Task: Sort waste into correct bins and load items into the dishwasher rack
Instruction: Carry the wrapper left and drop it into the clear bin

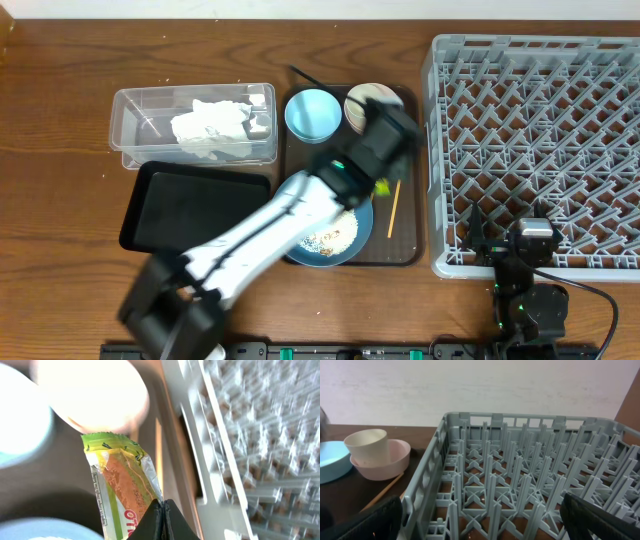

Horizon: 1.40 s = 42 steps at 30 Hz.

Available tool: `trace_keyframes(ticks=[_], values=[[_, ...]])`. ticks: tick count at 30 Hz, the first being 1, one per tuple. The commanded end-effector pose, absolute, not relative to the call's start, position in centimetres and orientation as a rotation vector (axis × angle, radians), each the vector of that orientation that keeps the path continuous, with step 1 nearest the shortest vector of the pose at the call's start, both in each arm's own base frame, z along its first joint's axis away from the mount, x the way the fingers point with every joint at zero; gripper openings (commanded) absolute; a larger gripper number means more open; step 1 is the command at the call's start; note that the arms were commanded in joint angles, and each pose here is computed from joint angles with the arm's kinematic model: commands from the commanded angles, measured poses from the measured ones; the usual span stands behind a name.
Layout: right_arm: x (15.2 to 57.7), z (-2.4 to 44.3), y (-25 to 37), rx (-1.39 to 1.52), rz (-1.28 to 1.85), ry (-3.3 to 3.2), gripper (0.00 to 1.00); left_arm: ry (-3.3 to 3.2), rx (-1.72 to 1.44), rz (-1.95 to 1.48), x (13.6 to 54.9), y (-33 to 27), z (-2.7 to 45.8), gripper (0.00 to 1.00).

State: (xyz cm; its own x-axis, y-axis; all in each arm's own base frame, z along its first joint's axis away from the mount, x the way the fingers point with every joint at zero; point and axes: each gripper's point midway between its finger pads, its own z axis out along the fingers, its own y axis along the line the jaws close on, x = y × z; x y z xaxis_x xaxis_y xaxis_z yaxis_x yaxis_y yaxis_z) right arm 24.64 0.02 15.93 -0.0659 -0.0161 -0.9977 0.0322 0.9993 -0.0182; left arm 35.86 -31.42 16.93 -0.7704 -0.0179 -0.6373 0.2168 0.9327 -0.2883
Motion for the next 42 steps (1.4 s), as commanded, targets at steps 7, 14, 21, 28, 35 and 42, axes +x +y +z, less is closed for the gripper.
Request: trace_keyframes(ticks=[7, 14, 21, 28, 35, 42], values=[[24.6, 15.8, 0.4, 0.005, -0.025, 1.640, 0.99, 2.406, -0.148, -0.213, 42.4, -18.0, 17.8, 0.06], [24.6, 15.8, 0.4, 0.005, -0.025, 1.640, 0.99, 2.381, -0.389, -0.118, 45.7, -9.3, 16.9, 0.07], [24.6, 15.8, 0.4, 0.005, -0.025, 1.640, 0.99, 2.381, -0.530, -0.050, 46.8, -3.9, 15.2, 0.08], [24.6, 15.8, 0.4, 0.005, -0.024, 1.640, 0.99, 2.420, -0.591, -0.005, 47.1, -1.7, 12.6, 0.09], [24.6, 15.8, 0.4, 0.005, -0.024, 1.640, 0.99, 2.438, -0.578, -0.053, 46.9, -2.4, 12.6, 0.42], [24.6, 15.8, 0.4, 0.005, -0.025, 1.640, 0.99, 2.461, -0.529, -0.224, 45.1, -4.5, 15.5, 0.44]])
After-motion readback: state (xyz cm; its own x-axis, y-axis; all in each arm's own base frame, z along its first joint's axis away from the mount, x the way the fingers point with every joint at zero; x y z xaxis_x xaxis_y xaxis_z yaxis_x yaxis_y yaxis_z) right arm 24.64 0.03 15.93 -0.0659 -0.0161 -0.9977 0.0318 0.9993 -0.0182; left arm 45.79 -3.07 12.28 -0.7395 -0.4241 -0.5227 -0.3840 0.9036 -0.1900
